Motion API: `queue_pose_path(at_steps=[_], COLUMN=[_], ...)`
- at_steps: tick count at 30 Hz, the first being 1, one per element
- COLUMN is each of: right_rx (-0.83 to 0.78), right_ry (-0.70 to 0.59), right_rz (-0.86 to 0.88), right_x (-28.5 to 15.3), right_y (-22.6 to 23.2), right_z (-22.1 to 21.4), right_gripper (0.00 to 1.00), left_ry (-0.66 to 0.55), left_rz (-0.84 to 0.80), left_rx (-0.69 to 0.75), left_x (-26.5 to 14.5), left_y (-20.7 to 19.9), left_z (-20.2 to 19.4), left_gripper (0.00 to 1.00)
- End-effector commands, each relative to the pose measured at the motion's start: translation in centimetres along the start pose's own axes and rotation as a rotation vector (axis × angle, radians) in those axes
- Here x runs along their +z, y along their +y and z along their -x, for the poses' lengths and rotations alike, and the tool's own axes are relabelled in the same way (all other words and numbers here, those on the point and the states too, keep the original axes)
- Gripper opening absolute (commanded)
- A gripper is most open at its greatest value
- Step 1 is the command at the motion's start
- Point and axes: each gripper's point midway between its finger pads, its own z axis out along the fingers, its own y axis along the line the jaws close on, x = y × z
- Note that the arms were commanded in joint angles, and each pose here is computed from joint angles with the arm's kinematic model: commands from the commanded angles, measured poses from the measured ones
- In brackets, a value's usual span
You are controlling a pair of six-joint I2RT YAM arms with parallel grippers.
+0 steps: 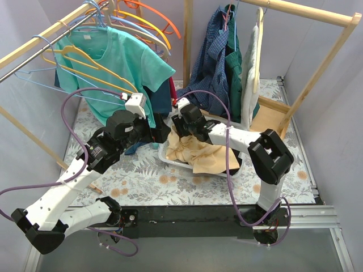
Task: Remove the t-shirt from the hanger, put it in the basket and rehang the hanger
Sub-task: Place the T-shirt in the bin.
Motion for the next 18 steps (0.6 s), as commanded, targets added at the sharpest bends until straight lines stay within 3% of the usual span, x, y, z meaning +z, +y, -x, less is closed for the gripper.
queue_pose_path(at_steps=[1,4,10,13,18], right_rx=[-0.010,-0.017,0.007,0.018,0.041], right_ry=[0.039,-0.017,-0.174,-0.194,-0.039], right_rz=[-0.014,-0.025,-0.060,-0.056,-0.033], right_x=[1.1,-0.4,-7.8,-11.1,-14.6], right_y=[-0.1,-0.3,-1.8,-2.2,-2.6], right_z=[1.2,3.8,9.4,9.7,3.2], right_gripper=[0.57,0.59,0.68,0.68,0.67], left_ry=[-0.047,-0.050,-0.058,-0.059,-0.082], left_rz=[-0.013,-0.007,0.018,0.035,0.110], left_rx=[-0.022,-0.030,-0.027,-0.018,0.033], left_x=[-0.5,-0.7,-1.2,-1.2,-1.3], left_y=[-0.3,-0.2,0.5,0.8,2.1], left_z=[0.9,0.8,0.7,0.8,1.6], left_gripper=[0.98,0.98,0.98,0.98,0.98])
